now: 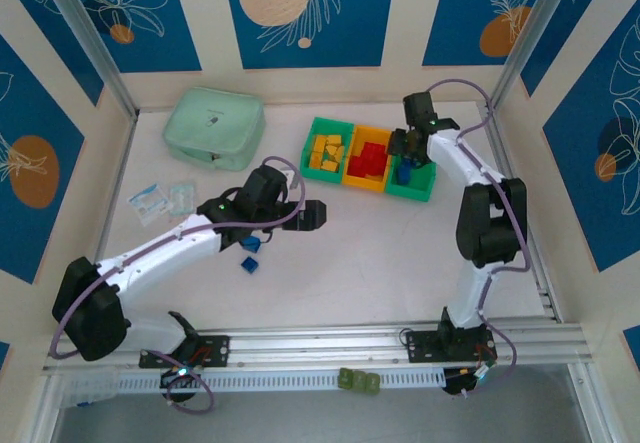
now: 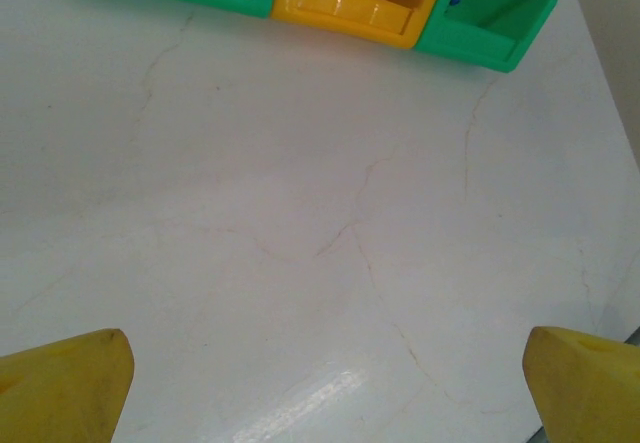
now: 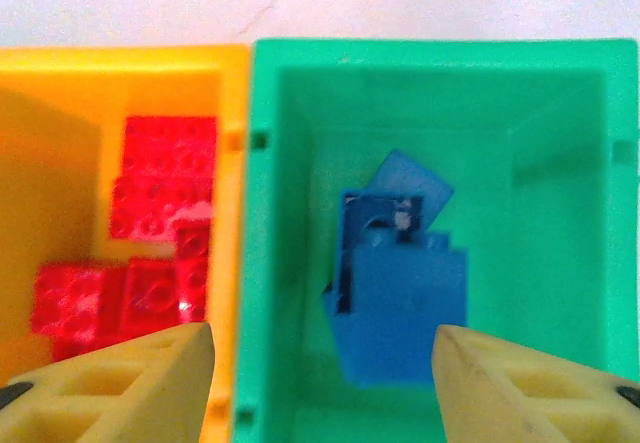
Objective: Sort the legos into containers by color
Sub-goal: Place the lego in the container, then pick up the lego from the center of the table.
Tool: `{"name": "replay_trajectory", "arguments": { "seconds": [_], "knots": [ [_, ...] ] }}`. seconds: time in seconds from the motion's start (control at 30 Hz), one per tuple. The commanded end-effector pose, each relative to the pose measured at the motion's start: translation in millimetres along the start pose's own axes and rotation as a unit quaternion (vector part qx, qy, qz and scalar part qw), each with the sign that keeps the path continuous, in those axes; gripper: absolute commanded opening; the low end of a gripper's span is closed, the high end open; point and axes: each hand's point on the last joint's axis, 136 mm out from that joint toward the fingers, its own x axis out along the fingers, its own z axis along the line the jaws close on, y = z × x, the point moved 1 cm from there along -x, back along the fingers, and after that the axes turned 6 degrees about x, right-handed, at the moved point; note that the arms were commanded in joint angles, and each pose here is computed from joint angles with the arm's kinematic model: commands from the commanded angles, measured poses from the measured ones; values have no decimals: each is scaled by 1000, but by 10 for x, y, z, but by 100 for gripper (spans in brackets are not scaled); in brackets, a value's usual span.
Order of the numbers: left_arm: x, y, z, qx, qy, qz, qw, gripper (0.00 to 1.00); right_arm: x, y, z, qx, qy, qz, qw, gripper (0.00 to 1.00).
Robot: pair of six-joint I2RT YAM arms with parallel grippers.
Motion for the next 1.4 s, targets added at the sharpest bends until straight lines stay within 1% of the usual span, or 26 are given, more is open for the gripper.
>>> {"name": "replay_trajectory", "arguments": {
  "seconds": [0.0,0.17,0.37,0.53,0.73,0.83,0.9,1.0,1.2,1.23,1.37],
  "knots": [
    [-205,-78,28,16,-19,-24,999,99,-329,164,247,-21,-37,-5,999,63],
    [-378,16,228,0,-50,-33,998,99,-473,643,656,-63,-80,24,995,66],
    [-633,228,468,-25,-85,-40,995,99,-479,1341,1247,-128,-125,81,981,69],
    [-895,397,660,-47,-118,-49,991,99,-448,1823,1730,-171,-164,115,965,72],
    [-1188,567,837,-66,-149,-63,985,99,-408,2353,2170,-184,-194,167,949,75],
    [-1309,641,907,-74,-162,-67,982,99,-443,2599,2418,-214,-219,174,936,77],
    [-1376,679,942,-80,-167,-71,980,99,-430,2707,2521,-233,-226,174,930,78],
    [-1461,733,979,-87,-172,-73,978,99,-461,2857,2665,-251,-258,187,914,80],
    [-1563,850,1076,-105,-186,-78,974,99,-521,3134,2835,-310,-291,194,884,83],
    [-1570,867,1088,-108,-188,-79,973,99,-521,3170,2854,-319,-293,193,881,84],
    [-1577,901,1121,-117,-191,-83,971,99,-419,3233,2899,-336,-276,192,880,85]
  ]
}}
